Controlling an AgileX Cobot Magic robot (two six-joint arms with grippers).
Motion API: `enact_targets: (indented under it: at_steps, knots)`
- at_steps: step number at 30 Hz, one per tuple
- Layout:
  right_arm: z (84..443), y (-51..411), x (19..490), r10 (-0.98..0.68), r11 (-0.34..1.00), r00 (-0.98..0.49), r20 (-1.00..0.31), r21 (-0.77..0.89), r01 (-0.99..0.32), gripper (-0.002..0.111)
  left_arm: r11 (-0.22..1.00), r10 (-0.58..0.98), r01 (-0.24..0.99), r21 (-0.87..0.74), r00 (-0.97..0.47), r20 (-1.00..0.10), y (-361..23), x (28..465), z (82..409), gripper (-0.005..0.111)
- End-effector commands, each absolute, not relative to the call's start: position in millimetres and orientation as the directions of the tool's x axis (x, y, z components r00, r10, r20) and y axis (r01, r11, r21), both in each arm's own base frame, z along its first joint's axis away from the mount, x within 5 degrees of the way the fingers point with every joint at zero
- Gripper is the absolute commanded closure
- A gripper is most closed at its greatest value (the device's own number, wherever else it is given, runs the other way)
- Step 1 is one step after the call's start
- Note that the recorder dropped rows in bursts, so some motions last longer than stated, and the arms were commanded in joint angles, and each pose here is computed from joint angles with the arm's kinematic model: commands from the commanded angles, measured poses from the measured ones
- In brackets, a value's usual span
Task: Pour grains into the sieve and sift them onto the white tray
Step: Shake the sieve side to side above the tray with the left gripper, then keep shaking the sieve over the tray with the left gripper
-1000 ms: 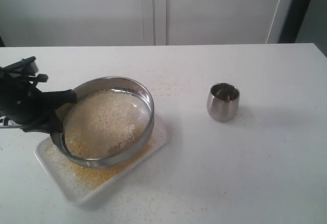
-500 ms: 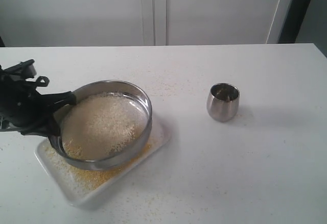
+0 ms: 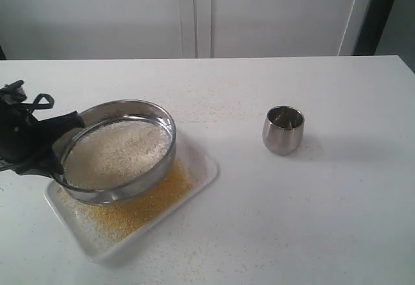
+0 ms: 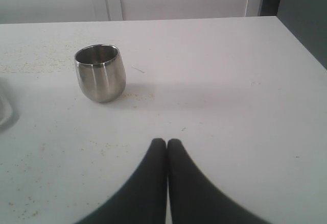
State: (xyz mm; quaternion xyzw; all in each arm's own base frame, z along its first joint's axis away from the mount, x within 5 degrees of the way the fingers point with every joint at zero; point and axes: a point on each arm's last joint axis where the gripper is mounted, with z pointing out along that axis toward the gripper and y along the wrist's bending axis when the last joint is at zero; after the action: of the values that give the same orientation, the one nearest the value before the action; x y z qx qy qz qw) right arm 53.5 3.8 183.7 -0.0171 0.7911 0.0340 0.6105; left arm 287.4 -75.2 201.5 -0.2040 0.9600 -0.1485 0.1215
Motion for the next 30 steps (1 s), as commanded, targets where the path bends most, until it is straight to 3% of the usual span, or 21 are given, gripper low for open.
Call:
enact_targets:
  at_steps: [1, 3, 5, 6, 9, 11, 13, 15, 16, 18, 21, 23, 25, 26, 28, 30]
  knots:
    - [183, 3, 54, 0.014, 0.998, -0.247, -0.969, 0.031, -0.063, 0.108, 0.936, -0.255, -0.175, -0.306, -0.935, -0.244, -89, 284, 206, 0.107]
    - [183, 3, 54, 0.014, 0.998, -0.247, -0.969, 0.031, -0.063, 0.108, 0.922, -0.341, -0.269, -0.278, -0.905, -0.255, -75, 289, 204, 0.107]
    - [183, 3, 54, 0.014, 0.998, -0.247, -0.969, 0.031, -0.063, 0.108, 0.836, -0.516, -0.454, -0.309, -0.842, -0.158, -66, 288, 202, 0.107]
    - [183, 3, 54, 0.014, 0.998, -0.249, -0.968, 0.03, -0.063, 0.108, 0.829, -0.517, -0.459, -0.319, -0.847, -0.125, -69, 285, 203, 0.107]
    - [183, 3, 54, 0.014, 0.998, -0.249, -0.968, 0.03, -0.063, 0.108, 0.923, -0.274, -0.212, -0.32, -0.948, -0.162, -91, 277, 205, 0.107]
    - [183, 3, 54, 0.014, 0.998, -0.247, -0.969, 0.031, -0.063, 0.108, 0.953, -0.214, -0.149, -0.265, -0.947, -0.238, -89, 281, 205, 0.107]
    - [183, 3, 54, 0.014, 0.998, -0.247, -0.969, 0.031, -0.063, 0.108, 0.91, -0.385, -0.326, -0.255, -0.894, -0.23, -71, 287, 203, 0.107]
    - [183, 3, 54, 0.014, 0.998, -0.247, -0.969, 0.031, -0.063, 0.108, 0.837, -0.526, -0.475, -0.272, -0.837, -0.154, -62, 285, 202, 0.107]
    - [183, 3, 54, 0.014, 0.998, -0.247, -0.969, 0.031, -0.063, 0.108, 0.841, -0.511, -0.462, -0.282, -0.849, -0.136, -65, 283, 203, 0.107]
    - [183, 3, 54, 0.014, 0.998, -0.247, -0.969, 0.031, -0.063, 0.108, 0.903, -0.371, -0.319, -0.287, -0.917, -0.149, -80, 278, 205, 0.107]
    - [183, 3, 54, 0.014, 0.998, -0.247, -0.969, 0.031, -0.063, 0.108, 0.954, -0.253, -0.196, -0.229, -0.933, -0.255, -86, 281, 205, 0.107]
    - [183, 3, 54, 0.014, 0.998, -0.247, -0.969, 0.031, -0.063, 0.108, 0.929, -0.353, -0.304, -0.209, -0.899, -0.261, -71, 286, 204, 0.107]
    - [183, 3, 54, 0.014, 0.998, -0.247, -0.969, 0.031, -0.063, 0.108, 0.862, -0.492, -0.445, -0.242, -0.85, -0.188, -63, 285, 203, 0.107]
    - [183, 3, 54, 0.014, 0.998, -0.247, -0.969, 0.031, -0.063, 0.108, 0.861, -0.488, -0.442, -0.252, -0.858, -0.163, -66, 282, 203, 0.107]
    - [183, 3, 54, 0.014, 0.998, -0.247, -0.969, 0.031, -0.063, 0.108, 0.902, -0.374, -0.323, -0.288, -0.916, -0.143, -85, 277, 205, 0.107]
    - [183, 3, 54, 0.014, 0.998, -0.247, -0.969, 0.031, -0.063, 0.108, 0.944, -0.242, -0.177, -0.279, -0.945, -0.218, -96, 277, 206, 0.107]
